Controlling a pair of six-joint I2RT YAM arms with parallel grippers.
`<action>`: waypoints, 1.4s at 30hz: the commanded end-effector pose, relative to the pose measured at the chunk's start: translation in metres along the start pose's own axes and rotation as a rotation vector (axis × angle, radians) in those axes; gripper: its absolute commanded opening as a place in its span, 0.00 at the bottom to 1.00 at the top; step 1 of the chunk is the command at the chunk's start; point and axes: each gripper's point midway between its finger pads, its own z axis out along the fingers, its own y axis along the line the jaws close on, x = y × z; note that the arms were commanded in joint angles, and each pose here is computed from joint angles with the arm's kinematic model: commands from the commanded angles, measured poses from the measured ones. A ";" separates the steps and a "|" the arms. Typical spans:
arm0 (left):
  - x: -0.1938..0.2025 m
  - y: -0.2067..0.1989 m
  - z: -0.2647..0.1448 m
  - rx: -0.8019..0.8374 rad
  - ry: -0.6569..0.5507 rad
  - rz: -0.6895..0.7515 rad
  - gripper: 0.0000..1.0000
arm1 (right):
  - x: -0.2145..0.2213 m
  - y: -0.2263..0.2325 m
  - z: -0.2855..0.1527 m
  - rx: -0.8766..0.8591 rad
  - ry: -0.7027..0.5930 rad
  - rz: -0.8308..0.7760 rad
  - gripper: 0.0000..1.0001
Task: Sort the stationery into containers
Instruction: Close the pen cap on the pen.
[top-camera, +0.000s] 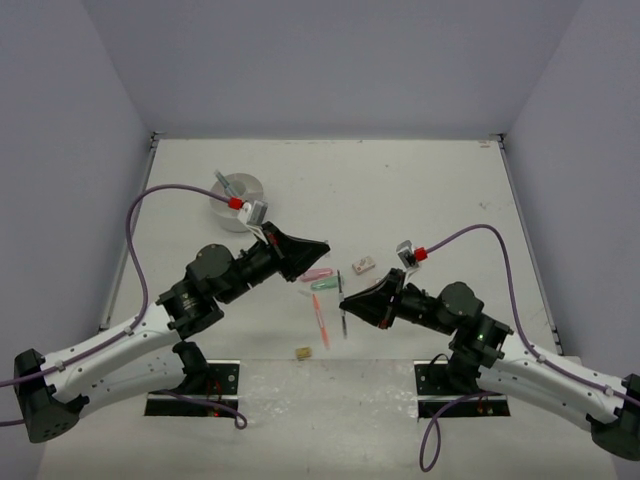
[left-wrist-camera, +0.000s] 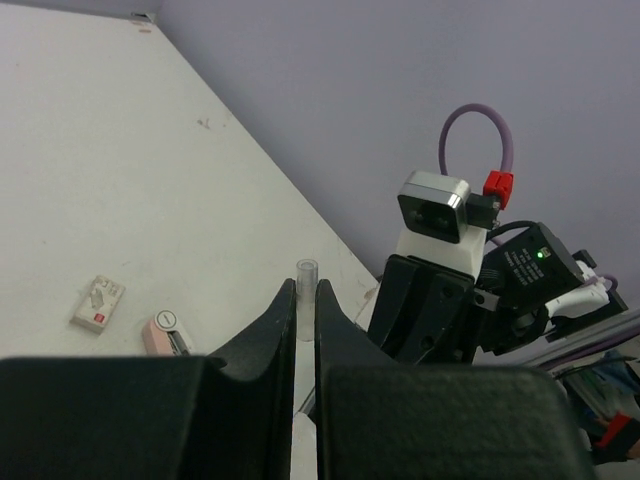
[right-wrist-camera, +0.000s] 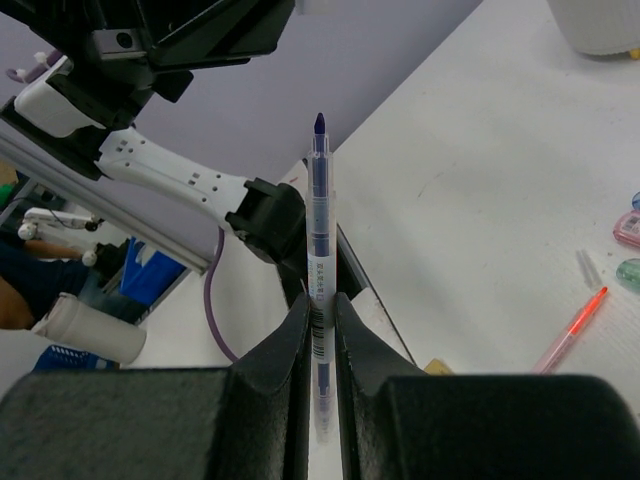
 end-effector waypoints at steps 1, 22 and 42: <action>-0.023 -0.005 -0.006 -0.025 -0.070 -0.021 0.00 | -0.012 0.003 -0.003 0.013 -0.040 -0.026 0.00; -0.019 -0.009 -0.005 -0.006 -0.056 -0.062 0.00 | -0.007 0.004 0.000 0.002 -0.009 -0.033 0.00; -0.005 -0.003 0.008 -0.001 -0.024 -0.060 0.00 | -0.003 -0.001 -0.005 0.023 0.000 -0.036 0.00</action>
